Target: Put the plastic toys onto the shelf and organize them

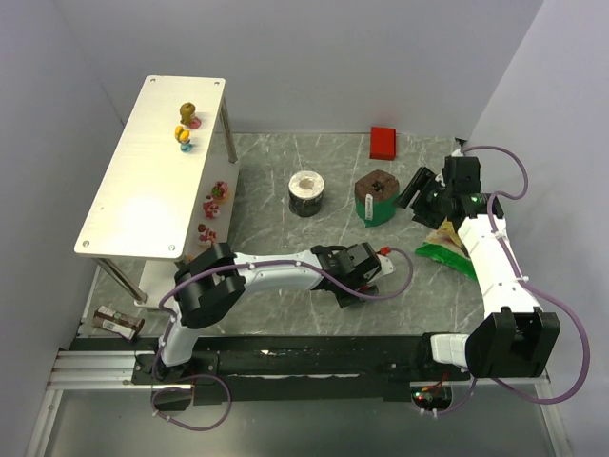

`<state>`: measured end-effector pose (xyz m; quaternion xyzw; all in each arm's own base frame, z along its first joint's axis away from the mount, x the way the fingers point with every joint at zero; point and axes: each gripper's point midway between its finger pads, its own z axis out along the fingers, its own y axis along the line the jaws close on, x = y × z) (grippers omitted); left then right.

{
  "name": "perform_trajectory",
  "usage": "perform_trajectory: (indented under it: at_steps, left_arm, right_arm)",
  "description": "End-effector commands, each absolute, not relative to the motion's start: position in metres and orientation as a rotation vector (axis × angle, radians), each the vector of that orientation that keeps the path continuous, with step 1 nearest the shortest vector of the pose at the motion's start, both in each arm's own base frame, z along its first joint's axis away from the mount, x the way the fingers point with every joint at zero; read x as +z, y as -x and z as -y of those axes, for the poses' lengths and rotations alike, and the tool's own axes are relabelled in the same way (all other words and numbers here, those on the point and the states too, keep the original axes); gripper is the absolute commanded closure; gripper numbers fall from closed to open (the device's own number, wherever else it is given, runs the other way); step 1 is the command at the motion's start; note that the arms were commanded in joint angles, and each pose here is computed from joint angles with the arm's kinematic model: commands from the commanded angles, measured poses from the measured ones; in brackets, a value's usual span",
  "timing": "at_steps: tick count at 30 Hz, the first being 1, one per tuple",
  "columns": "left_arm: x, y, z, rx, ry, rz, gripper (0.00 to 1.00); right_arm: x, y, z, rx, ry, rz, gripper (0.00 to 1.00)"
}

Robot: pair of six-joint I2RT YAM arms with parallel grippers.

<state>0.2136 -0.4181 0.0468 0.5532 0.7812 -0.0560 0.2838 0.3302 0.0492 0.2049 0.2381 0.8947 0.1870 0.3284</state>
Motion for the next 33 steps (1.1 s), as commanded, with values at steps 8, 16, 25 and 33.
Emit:
perform_trajectory:
  at_steps: [8,16,25,33]
  left_arm:
    - [0.054,-0.228,0.433,-0.237,-1.436,-2.066,0.24]
    - [0.055,-0.231,0.437,-0.295,-1.414,-2.073,0.32]
    - [0.049,-0.226,0.437,-0.318,-1.447,-2.077,0.56]
    - [0.062,-0.235,0.429,-0.288,-1.375,-2.121,0.83]
  right_arm:
    - [0.222,-0.337,-0.047,0.498,-0.596,-2.297,0.26]
    - [0.223,-0.339,-0.047,0.499,-0.593,-2.295,0.27]
    - [0.223,-0.341,-0.046,0.498,-0.593,-2.295,0.27]
    - [0.222,-0.345,-0.047,0.511,-0.600,-2.291,0.28]
